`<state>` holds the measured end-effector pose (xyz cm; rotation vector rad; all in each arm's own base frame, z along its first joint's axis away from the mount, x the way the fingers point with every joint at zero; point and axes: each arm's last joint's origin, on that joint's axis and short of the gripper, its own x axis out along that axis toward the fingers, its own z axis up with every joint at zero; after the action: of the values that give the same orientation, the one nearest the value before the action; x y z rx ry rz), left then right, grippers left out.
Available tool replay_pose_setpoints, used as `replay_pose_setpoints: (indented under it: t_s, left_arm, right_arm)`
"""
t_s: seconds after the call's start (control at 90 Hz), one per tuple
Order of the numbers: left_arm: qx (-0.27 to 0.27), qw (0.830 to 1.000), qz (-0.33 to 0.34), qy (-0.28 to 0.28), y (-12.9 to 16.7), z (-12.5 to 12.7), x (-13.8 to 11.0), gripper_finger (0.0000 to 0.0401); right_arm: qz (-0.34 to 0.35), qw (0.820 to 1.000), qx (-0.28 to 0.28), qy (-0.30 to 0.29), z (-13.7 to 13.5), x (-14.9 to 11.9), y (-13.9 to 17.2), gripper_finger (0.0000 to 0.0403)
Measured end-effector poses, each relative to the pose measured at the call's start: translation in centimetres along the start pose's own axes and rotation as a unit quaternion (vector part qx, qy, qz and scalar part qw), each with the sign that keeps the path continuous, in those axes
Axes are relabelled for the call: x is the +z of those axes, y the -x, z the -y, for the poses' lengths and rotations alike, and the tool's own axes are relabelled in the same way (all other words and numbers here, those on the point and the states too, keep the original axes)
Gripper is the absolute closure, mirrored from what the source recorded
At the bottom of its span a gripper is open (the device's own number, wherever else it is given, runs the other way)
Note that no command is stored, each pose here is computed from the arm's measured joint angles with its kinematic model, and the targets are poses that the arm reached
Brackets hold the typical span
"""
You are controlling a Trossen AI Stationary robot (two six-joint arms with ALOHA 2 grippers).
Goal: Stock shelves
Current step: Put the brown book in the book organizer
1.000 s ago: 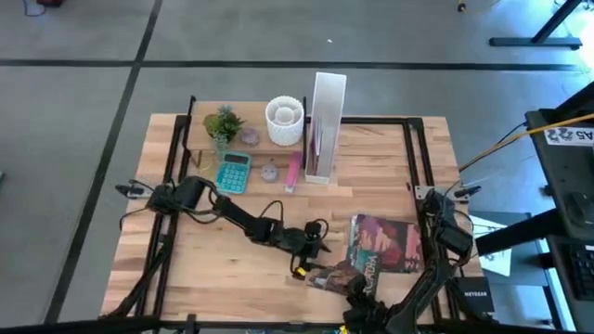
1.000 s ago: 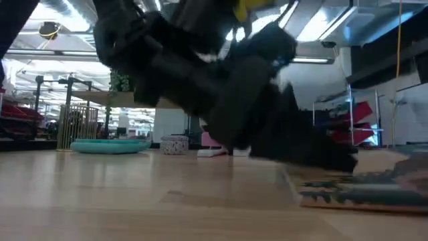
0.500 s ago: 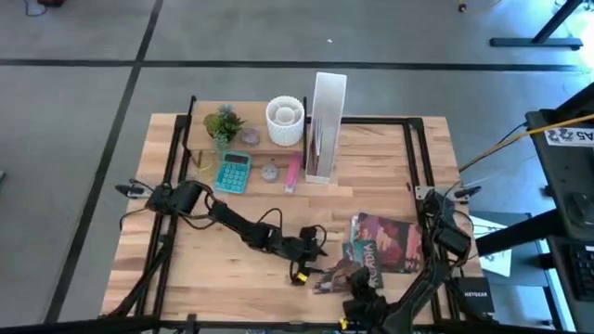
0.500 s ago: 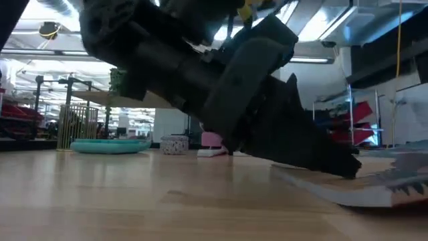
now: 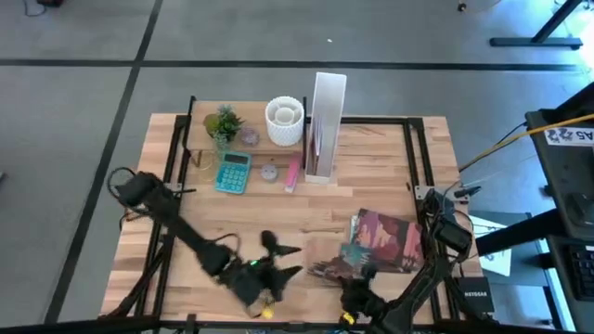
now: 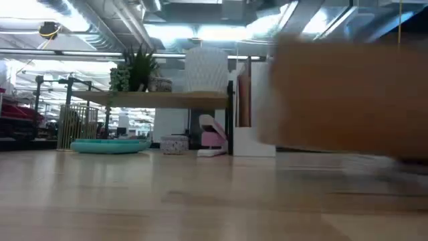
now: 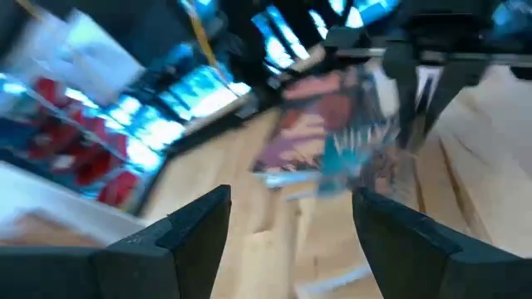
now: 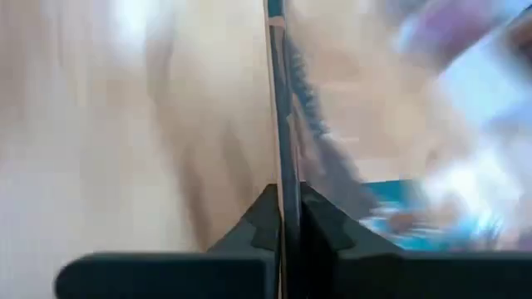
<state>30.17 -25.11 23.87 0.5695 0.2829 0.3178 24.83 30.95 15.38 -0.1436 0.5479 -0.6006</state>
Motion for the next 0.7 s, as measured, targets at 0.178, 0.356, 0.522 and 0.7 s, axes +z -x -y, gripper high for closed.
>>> replay_pose_setpoints:
  t_s: [0.178,0.356,0.522,0.7]
  left_arm:
    - [0.033,0.999,0.021,0.024,4.7,0.7,1.1,0.0166]
    - [0.021,0.998,0.019,0.065,6.2,1.7,0.1,0.0166]
    - [0.016,0.995,0.004,0.098,6.5,2.2,-1.6,0.0166]
    - [0.015,0.994,-0.011,0.111,6.5,2.2,-2.4,0.0166]
  right_arm:
    - [0.193,0.977,-0.062,-0.061,3.1,4.6,-1.6,0.0402]
    - [0.174,0.972,-0.138,-0.073,6.5,8.6,-5.8,0.0402]
    - [0.159,0.966,-0.19,-0.075,10.4,11.6,-7.6,0.0402]
    - [0.155,0.966,-0.196,-0.072,13.9,13.8,-5.6,0.0402]
